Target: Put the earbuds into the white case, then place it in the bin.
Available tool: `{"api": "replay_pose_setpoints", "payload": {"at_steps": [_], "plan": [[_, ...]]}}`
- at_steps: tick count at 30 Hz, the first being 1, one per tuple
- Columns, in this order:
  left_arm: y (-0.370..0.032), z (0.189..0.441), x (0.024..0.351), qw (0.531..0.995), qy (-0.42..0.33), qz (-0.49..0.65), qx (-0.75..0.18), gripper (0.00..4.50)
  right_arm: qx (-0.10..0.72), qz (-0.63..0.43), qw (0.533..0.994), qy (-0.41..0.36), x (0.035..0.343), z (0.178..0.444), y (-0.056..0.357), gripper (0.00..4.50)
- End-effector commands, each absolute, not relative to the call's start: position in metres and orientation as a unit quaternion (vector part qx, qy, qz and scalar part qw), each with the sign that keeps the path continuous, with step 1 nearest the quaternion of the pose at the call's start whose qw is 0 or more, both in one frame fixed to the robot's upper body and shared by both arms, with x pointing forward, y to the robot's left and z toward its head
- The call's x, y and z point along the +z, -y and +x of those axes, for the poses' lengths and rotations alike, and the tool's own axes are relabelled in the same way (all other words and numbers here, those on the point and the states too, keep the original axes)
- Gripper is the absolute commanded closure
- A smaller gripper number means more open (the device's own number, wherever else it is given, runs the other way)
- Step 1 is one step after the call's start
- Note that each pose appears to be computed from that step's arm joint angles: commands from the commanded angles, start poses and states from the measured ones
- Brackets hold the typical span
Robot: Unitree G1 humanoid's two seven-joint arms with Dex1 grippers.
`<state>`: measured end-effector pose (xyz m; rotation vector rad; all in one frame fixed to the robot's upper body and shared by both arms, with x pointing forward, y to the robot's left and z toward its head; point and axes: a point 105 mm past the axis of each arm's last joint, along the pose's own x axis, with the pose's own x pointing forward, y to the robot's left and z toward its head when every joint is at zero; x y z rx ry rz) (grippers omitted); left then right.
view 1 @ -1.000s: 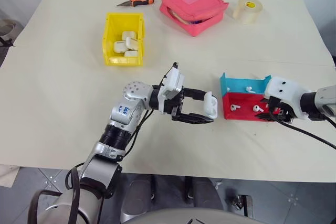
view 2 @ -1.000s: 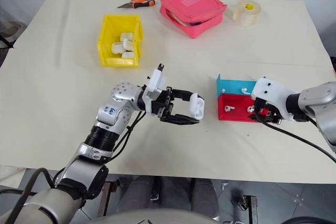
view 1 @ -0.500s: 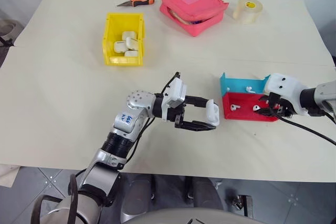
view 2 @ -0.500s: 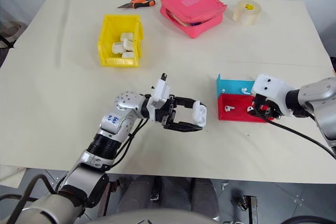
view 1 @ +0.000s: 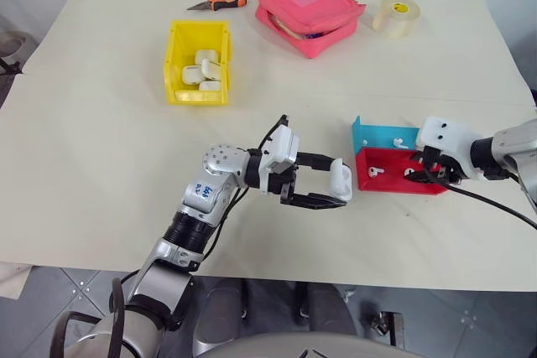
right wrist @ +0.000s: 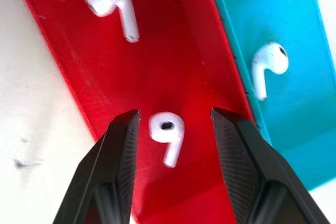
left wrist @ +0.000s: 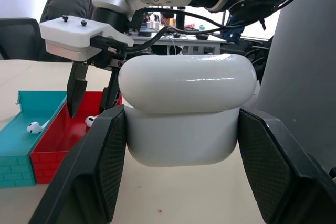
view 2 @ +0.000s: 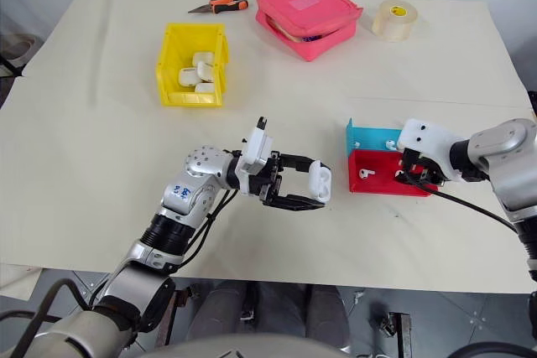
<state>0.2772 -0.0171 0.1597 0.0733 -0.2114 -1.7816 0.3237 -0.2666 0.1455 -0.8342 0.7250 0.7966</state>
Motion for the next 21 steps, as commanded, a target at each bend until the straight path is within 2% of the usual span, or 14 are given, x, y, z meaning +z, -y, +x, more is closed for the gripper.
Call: {"api": "replay_pose_setpoints", "payload": {"at_steps": [1,15,18,21], "plan": [[0.0209,0.2708,0.1648,0.612,0.108,0.037,-0.782,1.71,0.367,-0.392,0.775,-0.334,0.1486,0.3267,0.2679,2.28],[0.0196,0.2704,0.1645,0.614,0.104,0.038,-0.781,1.71,0.376,-0.385,0.769,-0.347,0.1454,0.3263,0.2674,2.28],[0.0195,0.2714,0.165,0.615,0.104,0.038,-0.781,1.71,0.381,-0.381,0.769,-0.345,0.1458,0.3258,0.265,2.84],[0.0195,0.2719,0.1651,0.616,0.104,0.039,-0.78,1.71,0.381,-0.377,0.771,-0.343,0.1469,0.3264,0.2636,3.81]]}}
